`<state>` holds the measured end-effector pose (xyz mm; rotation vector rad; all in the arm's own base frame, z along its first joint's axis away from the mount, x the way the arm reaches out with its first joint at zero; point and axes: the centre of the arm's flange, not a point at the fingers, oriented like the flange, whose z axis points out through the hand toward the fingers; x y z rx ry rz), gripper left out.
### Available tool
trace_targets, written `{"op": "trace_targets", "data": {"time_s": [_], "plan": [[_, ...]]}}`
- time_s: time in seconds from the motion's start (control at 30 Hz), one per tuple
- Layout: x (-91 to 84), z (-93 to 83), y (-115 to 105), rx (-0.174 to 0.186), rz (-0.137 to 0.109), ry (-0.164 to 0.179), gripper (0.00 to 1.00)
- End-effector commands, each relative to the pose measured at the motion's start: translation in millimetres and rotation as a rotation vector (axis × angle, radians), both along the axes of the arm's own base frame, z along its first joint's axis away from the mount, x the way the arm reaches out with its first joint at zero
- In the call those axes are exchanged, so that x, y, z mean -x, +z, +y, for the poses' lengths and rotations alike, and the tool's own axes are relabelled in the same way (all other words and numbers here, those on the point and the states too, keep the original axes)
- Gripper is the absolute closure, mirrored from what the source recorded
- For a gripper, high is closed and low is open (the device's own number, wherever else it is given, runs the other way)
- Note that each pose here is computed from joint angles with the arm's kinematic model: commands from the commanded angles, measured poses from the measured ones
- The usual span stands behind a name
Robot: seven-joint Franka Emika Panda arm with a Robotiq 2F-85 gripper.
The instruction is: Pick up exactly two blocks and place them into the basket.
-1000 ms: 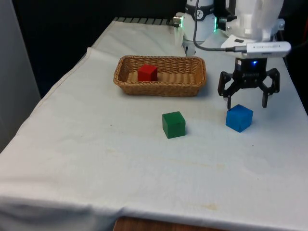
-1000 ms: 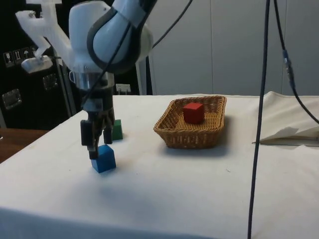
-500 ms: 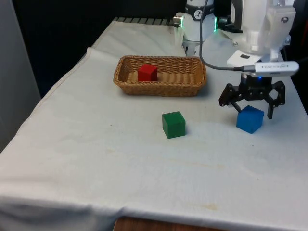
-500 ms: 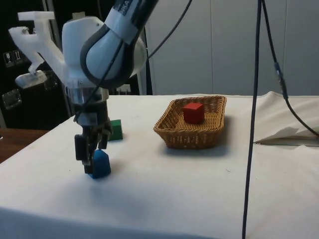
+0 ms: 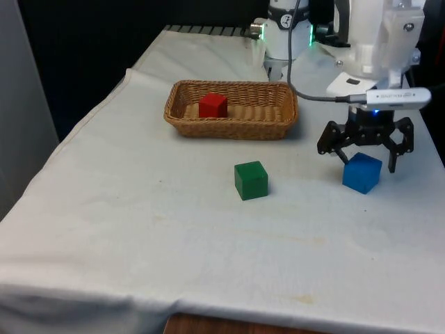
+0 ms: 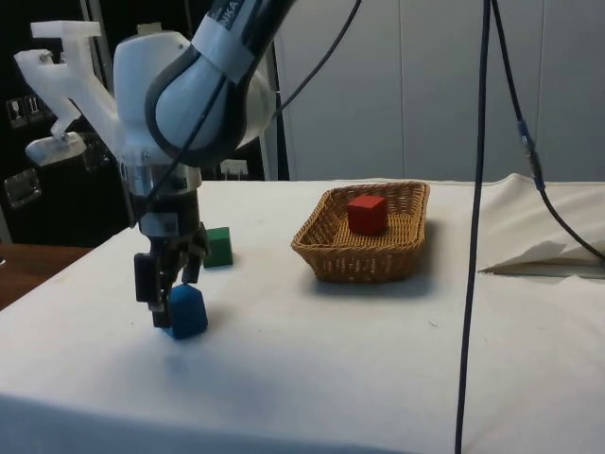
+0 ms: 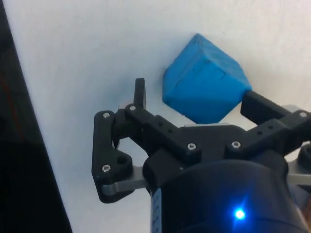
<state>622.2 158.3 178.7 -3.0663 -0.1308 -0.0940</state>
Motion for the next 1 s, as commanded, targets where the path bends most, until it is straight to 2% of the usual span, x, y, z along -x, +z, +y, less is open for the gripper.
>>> {"op": "trace_targets", "data": {"time_s": [0.0, 0.13, 0.2, 0.33, 0.6, 0.77, 0.97], "plan": [[2.1, 2.2, 7.1, -0.007, 0.005, -0.004, 0.0], [6.0, 10.1, 26.0, -0.009, 0.007, -0.001, 0.0], [5.5, 10.2, 28.0, -0.014, 0.009, 0.003, 0.0], [15.3, 20.0, 44.2, -0.016, 0.006, 0.003, 0.0], [22.6, 28.6, 50.9, -0.024, 0.008, 0.009, 0.0], [22.2, 27.2, 49.3, -0.028, 0.01, 0.01, 0.0], [19.0, 10.9, 49.4, -0.019, 0.027, -0.001, 0.0]]}}
